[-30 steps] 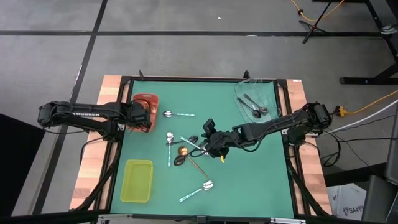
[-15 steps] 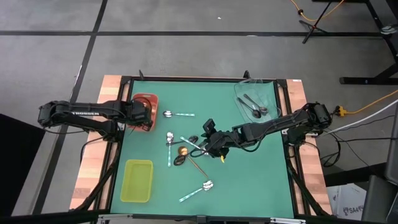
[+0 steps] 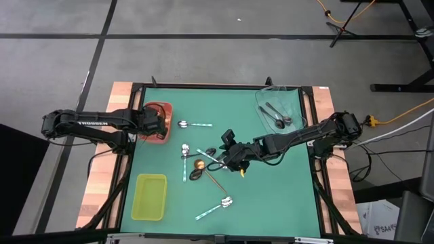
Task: Sort silverware by color (type)
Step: Put the gold spoon into the orange bin
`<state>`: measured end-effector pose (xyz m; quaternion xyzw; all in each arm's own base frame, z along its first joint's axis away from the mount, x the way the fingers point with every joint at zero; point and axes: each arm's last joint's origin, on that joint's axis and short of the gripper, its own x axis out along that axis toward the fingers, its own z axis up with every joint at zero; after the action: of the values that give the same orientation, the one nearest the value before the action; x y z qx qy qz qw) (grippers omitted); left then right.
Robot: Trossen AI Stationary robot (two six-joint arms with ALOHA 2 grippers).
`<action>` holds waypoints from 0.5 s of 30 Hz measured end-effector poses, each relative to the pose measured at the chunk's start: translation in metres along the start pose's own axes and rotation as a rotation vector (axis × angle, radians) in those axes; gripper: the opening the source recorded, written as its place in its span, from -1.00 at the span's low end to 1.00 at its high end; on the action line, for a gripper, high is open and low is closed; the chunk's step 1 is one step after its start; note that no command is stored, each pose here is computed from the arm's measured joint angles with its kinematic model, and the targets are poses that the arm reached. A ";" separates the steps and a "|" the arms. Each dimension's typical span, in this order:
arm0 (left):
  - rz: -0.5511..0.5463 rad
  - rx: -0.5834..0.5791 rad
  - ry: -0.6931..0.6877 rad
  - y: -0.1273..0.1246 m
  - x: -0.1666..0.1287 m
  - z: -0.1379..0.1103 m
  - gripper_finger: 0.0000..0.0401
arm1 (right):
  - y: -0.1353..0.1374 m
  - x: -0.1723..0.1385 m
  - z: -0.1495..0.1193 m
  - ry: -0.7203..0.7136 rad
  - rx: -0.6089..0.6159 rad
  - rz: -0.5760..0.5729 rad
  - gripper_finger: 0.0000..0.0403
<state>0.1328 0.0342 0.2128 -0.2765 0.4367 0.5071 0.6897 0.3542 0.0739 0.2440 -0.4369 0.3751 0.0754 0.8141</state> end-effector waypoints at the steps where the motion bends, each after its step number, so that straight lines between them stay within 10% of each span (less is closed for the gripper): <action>1: -0.001 -0.001 -0.001 0.000 0.000 0.000 -0.88 | 0.000 0.000 0.000 0.000 0.000 0.000 -0.38; 15: -0.007 0.000 0.014 0.000 0.012 -0.007 -0.87 | 0.000 0.000 0.000 0.000 0.002 0.000 -0.38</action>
<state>0.1317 0.0335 0.1989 -0.2815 0.4406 0.5028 0.6883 0.3542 0.0739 0.2440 -0.4361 0.3752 0.0750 0.8145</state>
